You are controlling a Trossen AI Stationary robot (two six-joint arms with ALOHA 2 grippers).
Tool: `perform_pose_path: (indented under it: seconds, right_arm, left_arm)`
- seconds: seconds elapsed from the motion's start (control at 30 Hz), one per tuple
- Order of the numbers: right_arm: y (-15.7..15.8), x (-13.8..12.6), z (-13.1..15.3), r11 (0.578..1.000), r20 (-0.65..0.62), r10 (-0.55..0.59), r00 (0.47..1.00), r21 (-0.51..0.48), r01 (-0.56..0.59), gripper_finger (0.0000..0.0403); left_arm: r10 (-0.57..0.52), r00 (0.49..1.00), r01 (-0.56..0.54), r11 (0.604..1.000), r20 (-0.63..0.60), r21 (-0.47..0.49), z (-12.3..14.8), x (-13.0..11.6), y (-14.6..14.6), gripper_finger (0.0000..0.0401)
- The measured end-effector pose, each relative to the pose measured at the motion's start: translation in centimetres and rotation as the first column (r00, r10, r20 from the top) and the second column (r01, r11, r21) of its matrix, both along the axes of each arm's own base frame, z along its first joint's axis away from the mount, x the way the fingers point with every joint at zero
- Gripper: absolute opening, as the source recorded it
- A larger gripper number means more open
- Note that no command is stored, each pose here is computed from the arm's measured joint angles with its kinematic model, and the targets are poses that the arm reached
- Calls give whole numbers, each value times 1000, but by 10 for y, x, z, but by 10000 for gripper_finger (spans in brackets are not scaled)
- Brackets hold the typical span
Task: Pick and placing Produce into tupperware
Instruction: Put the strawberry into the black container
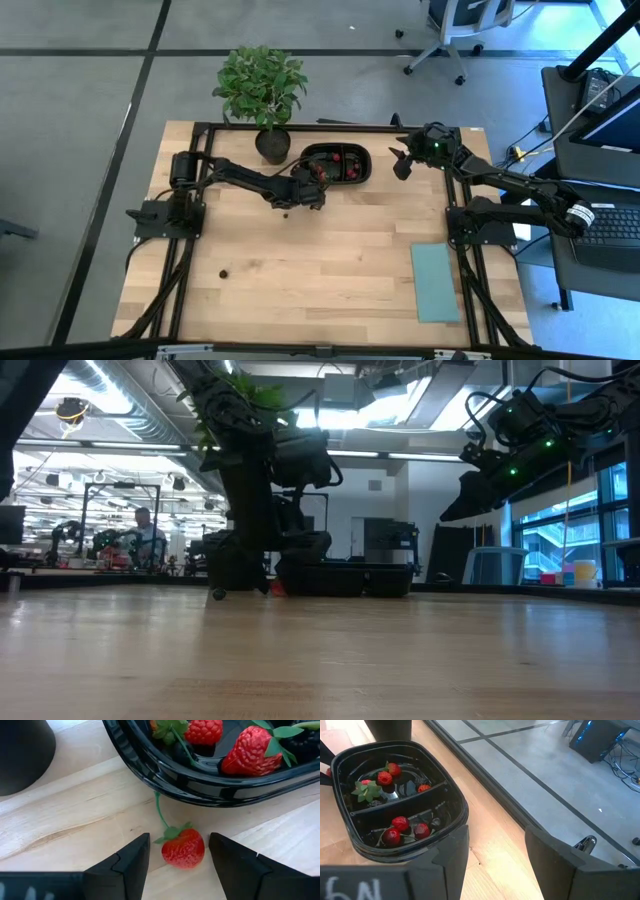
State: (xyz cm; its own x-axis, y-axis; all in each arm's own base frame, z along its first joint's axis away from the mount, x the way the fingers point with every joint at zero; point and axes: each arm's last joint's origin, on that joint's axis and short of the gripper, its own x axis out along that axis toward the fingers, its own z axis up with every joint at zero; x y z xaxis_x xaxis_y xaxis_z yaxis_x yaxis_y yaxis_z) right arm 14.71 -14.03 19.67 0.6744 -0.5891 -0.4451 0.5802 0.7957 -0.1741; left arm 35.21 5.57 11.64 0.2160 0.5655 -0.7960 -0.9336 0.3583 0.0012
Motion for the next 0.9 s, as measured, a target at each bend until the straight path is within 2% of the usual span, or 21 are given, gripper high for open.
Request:
perform_pose_path:
  seconds: [0.5,0.9]
  right_arm:
    - [0,0,0,1000,0,0,1000,0,0,196]
    - [0,0,0,1000,-2,0,1000,2,0,196]
  left_arm:
    - [-10,1000,10,1000,0,-5,0,1,0,121]
    - [-119,991,119,993,-62,-3,3,-1,0,121]
